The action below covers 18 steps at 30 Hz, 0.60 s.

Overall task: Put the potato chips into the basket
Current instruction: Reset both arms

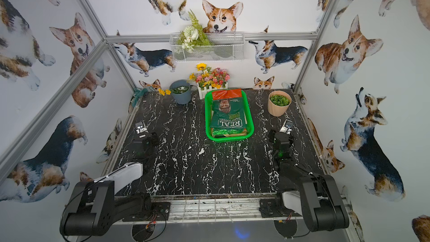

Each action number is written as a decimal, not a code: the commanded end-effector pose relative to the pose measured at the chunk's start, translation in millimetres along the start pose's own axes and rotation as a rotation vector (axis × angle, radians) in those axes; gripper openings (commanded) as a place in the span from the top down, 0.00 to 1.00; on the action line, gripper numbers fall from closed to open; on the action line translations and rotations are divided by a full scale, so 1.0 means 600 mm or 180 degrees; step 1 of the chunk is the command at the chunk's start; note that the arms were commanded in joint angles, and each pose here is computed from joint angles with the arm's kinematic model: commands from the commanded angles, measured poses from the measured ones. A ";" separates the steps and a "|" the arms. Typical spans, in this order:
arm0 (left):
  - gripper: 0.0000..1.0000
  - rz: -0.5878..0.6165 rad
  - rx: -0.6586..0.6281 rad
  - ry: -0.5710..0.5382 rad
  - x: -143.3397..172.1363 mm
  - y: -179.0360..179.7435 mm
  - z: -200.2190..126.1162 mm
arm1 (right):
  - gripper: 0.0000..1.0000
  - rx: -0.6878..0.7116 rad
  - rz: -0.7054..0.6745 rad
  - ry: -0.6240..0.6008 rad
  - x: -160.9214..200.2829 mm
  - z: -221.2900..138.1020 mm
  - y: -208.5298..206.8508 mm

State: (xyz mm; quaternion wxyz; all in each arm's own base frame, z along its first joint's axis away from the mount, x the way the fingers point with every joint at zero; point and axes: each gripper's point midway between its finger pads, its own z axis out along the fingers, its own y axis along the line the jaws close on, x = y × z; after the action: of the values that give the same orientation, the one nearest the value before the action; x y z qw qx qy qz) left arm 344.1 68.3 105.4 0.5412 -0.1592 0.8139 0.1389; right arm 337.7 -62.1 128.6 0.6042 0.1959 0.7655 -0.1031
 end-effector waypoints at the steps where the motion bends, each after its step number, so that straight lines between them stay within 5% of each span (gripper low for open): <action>1: 0.36 -0.0100 0.0124 -0.0388 -0.035 -0.015 0.007 | 0.19 -0.0239 -0.0083 -0.0439 -0.047 -0.006 0.022; 10: 0.35 0.0171 0.0693 -0.0553 -0.049 -0.070 0.008 | 0.19 -0.0972 -0.0368 -0.0553 -0.010 -0.035 0.073; 18: 0.34 0.0247 0.1224 -0.0791 -0.055 -0.113 -0.015 | 0.17 -0.0914 -0.0352 -0.0569 0.006 -0.029 0.066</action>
State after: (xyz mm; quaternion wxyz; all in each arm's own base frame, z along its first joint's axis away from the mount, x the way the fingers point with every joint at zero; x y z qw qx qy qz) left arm 373.7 22.7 118.2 0.6131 -0.0398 0.7873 0.0521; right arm 336.2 -17.9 106.9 0.6435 0.0561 0.7624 -0.0403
